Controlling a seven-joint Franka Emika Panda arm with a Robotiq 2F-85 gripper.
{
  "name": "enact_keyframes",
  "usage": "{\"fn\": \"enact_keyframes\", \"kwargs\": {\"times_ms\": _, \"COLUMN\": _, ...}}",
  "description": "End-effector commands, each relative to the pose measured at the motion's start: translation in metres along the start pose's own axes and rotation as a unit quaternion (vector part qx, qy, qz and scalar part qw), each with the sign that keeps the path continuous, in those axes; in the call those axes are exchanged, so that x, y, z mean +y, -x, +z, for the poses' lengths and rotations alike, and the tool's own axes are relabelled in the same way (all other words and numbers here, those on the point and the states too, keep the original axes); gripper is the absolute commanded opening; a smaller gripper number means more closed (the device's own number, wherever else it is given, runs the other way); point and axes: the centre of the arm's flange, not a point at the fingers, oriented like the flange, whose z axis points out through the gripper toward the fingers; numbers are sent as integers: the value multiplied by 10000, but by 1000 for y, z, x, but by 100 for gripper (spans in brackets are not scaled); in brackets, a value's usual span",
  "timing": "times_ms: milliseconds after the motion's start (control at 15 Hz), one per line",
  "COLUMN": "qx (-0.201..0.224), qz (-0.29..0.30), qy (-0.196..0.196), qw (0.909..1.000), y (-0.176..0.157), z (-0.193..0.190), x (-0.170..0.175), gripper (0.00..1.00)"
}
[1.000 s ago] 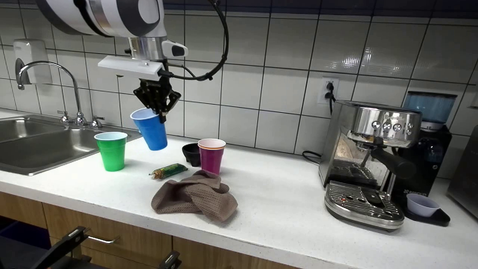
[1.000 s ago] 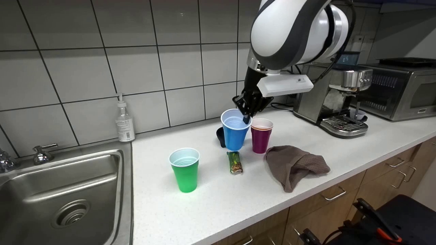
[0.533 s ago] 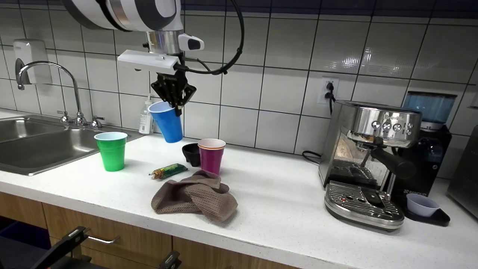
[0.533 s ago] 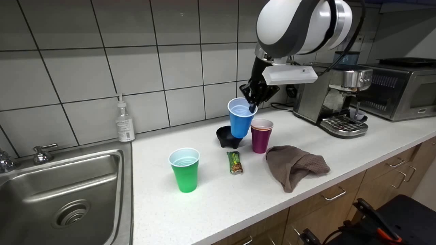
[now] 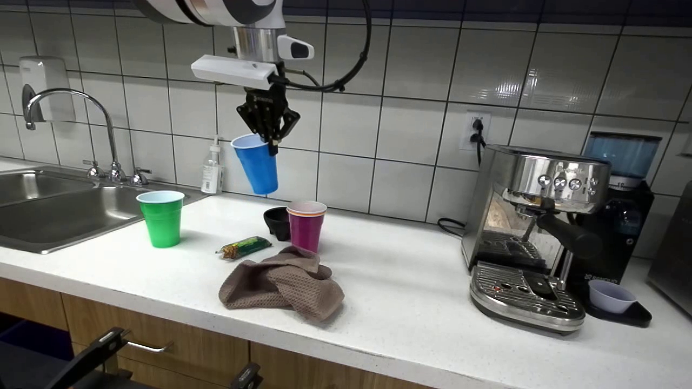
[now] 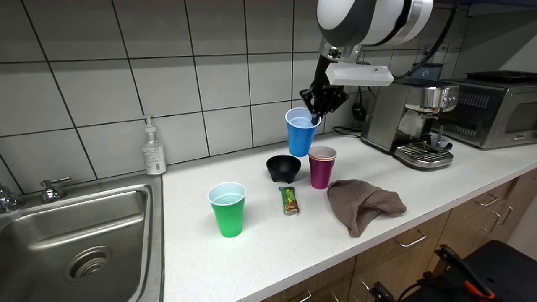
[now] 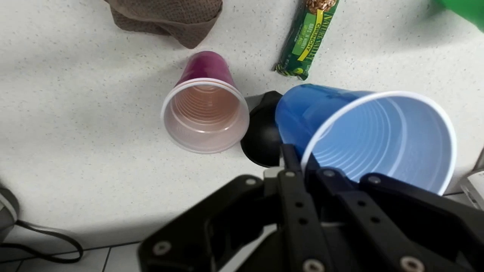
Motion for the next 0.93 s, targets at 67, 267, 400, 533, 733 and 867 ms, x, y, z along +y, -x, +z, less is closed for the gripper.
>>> {"fn": "enact_keyframes", "kwargs": {"times_ms": 67, "qx": -195, "qz": 119, "qy": -22, "qw": 9997, "y": -21, "z": -10, "x": 17, "gripper": 1}}
{"fn": "enact_keyframes", "kwargs": {"times_ms": 267, "qx": -221, "qz": 186, "qy": -8, "qw": 9996, "y": -29, "z": -9, "x": 29, "gripper": 1}}
{"fn": "enact_keyframes", "kwargs": {"times_ms": 400, "qx": -251, "qz": 240, "qy": 32, "qw": 9994, "y": -34, "z": -4, "x": 38, "gripper": 1}}
{"fn": "enact_keyframes", "kwargs": {"times_ms": 533, "qx": -281, "qz": 302, "qy": 53, "qw": 9991, "y": -37, "z": -1, "x": 48, "gripper": 1}}
{"fn": "enact_keyframes", "kwargs": {"times_ms": 733, "qx": -325, "qz": 443, "qy": 79, "qw": 9985, "y": -40, "z": 5, "x": 62, "gripper": 1}}
{"fn": "enact_keyframes", "kwargs": {"times_ms": 867, "qx": -345, "qz": 519, "qy": 103, "qw": 9980, "y": -42, "z": 8, "x": 72, "gripper": 1}}
